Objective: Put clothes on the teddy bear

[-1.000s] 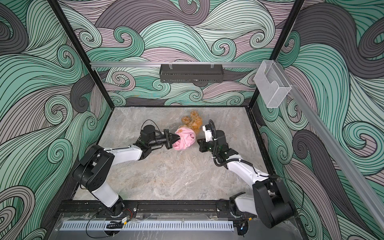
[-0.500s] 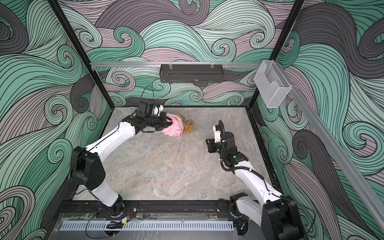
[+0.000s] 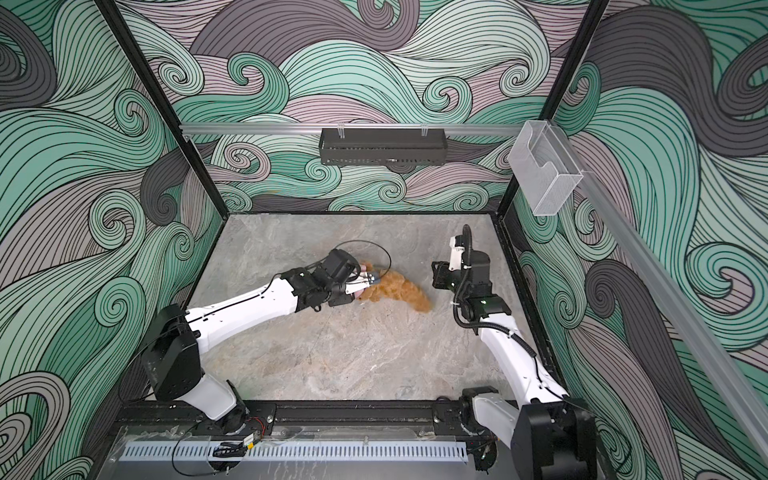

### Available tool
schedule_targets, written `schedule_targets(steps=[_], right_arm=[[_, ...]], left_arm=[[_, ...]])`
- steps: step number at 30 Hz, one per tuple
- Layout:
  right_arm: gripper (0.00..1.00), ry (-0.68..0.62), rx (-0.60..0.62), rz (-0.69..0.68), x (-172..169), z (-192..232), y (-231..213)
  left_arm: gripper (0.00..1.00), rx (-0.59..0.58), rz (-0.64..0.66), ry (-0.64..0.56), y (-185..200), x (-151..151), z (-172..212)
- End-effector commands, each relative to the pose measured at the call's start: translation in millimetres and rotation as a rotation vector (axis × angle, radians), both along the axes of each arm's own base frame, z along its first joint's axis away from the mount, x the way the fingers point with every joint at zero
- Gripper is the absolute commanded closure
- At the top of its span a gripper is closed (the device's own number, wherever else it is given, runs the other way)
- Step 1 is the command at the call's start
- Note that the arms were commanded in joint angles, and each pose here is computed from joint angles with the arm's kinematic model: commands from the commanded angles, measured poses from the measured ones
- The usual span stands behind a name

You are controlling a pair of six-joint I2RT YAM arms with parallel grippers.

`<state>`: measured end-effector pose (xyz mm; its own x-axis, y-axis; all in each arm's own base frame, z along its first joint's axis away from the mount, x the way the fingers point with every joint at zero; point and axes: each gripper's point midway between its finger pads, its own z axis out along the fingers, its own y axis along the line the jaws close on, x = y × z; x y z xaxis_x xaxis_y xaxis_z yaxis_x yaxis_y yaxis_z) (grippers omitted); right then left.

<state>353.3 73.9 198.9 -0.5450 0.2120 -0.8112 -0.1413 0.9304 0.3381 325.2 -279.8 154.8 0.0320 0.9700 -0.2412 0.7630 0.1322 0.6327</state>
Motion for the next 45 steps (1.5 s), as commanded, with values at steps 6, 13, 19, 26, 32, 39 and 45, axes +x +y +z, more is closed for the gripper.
schedule_targets(steps=[6,13,19,26,32,39,45], right_arm=[[0.7,0.031,0.251,0.264,-26,13,59],[0.68,0.259,0.359,0.571,-63,3,140],[0.68,0.4,0.449,0.689,-83,3,177],[0.74,0.483,0.418,0.722,-81,-21,218],[0.79,0.567,0.312,0.753,-94,-63,235],[0.82,0.624,0.291,0.75,-119,-89,220],[0.74,0.574,0.485,0.818,-117,-59,238]], left_arm=[[1.0,0.167,-0.35,-0.343,-18,-16,-8],[1.0,0.124,-0.548,-0.435,-21,-54,-35],[1.0,0.201,-0.621,-0.346,0,-78,-66],[1.0,0.245,-0.654,-0.371,-5,-79,-74],[1.0,0.232,-0.62,-0.44,-10,-69,-65],[1.0,0.165,-0.563,-0.574,-10,-63,-22],[1.0,0.153,-0.589,-0.589,-12,-67,-15]])
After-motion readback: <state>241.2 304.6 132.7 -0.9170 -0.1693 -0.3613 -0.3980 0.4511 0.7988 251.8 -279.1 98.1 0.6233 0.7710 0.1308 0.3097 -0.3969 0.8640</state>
